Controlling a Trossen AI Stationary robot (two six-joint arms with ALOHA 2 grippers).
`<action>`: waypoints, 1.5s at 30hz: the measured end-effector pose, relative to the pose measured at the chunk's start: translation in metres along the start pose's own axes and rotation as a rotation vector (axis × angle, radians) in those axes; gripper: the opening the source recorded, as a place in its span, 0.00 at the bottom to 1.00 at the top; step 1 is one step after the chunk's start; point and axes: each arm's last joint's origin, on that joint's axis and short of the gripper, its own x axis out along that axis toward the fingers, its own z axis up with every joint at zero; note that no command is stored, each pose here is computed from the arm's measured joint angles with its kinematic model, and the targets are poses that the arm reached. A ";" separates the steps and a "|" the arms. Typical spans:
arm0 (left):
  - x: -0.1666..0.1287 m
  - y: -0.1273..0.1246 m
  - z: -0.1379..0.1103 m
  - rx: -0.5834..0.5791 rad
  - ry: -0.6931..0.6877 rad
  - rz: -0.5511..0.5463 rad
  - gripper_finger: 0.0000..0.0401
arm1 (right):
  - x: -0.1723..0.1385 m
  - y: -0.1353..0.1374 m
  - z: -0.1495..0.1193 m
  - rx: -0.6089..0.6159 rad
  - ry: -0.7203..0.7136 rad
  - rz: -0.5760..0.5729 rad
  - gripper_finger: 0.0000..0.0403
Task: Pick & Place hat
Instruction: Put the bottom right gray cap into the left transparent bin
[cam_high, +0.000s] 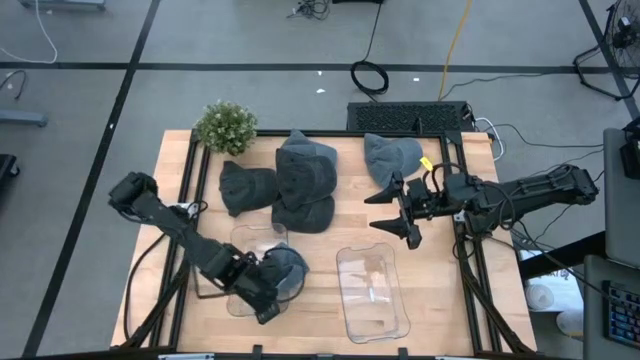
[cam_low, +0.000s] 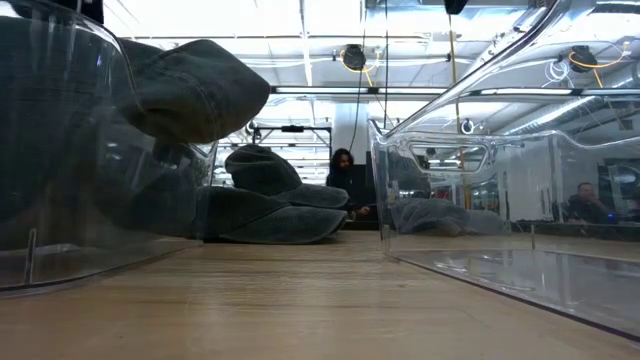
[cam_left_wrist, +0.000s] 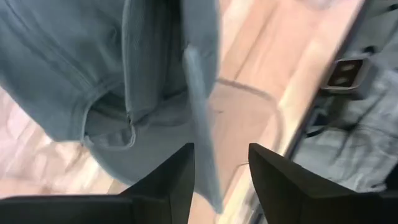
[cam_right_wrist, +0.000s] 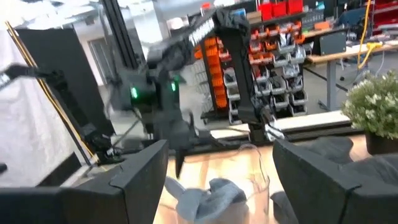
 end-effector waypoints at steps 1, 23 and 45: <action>0.006 0.001 0.002 -0.010 0.020 0.015 0.39 | 0.000 0.000 0.001 0.000 -0.009 0.002 0.69; 0.026 0.027 0.019 -0.076 0.128 0.224 0.39 | 0.000 0.000 0.001 -0.008 -0.014 0.008 0.69; -0.105 0.014 -0.023 -0.045 -0.688 -0.123 0.02 | 0.000 0.000 0.001 -0.005 -0.013 0.009 0.69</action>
